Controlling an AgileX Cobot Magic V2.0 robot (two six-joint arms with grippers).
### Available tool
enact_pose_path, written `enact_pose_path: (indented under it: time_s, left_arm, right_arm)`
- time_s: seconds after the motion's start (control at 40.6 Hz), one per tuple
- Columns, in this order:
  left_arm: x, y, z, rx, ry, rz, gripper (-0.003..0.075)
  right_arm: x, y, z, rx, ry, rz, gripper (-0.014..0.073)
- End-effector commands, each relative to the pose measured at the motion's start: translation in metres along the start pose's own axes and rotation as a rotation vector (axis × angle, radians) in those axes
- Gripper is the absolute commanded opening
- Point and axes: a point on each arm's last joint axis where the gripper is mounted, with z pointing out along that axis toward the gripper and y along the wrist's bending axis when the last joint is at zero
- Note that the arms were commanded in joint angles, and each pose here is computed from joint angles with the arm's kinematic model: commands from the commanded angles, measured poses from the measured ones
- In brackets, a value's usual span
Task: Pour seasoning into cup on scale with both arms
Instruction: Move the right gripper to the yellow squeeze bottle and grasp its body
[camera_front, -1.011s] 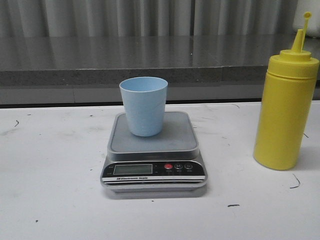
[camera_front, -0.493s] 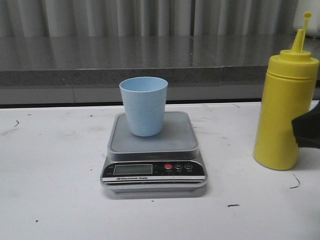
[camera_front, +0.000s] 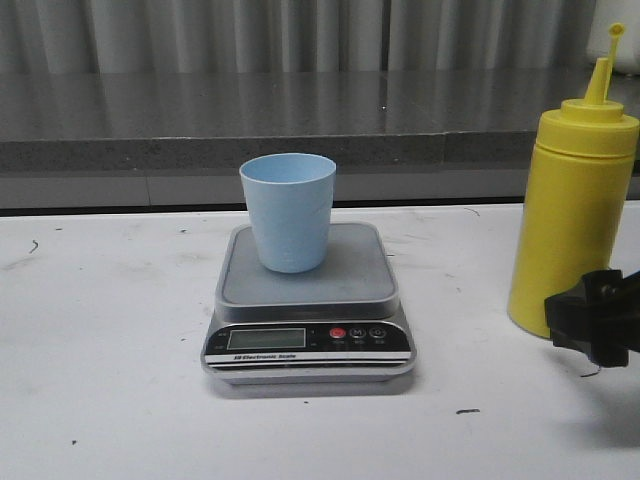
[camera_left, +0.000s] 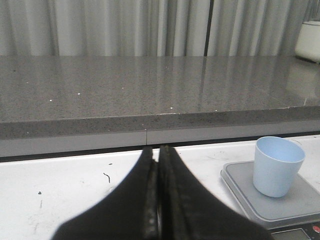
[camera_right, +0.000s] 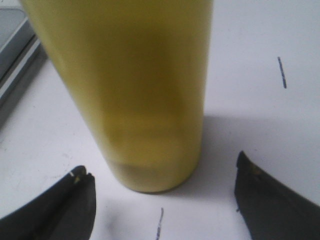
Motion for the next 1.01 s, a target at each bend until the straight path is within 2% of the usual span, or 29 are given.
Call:
enact_pose_path:
  time_s: [0.0,0.099,0.32,0.986]
  left_arm:
    - [-0.015,-0.001,-0.001,0.003,-0.096,-0.020,-0.0020]
    - [-0.015,-0.001,-0.001,0.003,-0.096,-0.020,-0.0020]
    - [-0.015,-0.001,-0.001,0.003,-0.096,-0.020,-0.0020]
    - [-0.015,-0.001,-0.001,0.003,-0.095,-0.020,-0.0020]
  right_arm:
    - [-0.013,0.004,0.005,-0.043,-0.178,0.019,0.0591]
    - [-0.010,0.003,0.008,-0.043,-0.201,0.026,0.0591]
    - [-0.001,0.001,0.013,-0.027,-0.162,0.025,0.0591]
    - [-0.015,0.000,0.024,0.009,-0.226,0.050,0.0591]
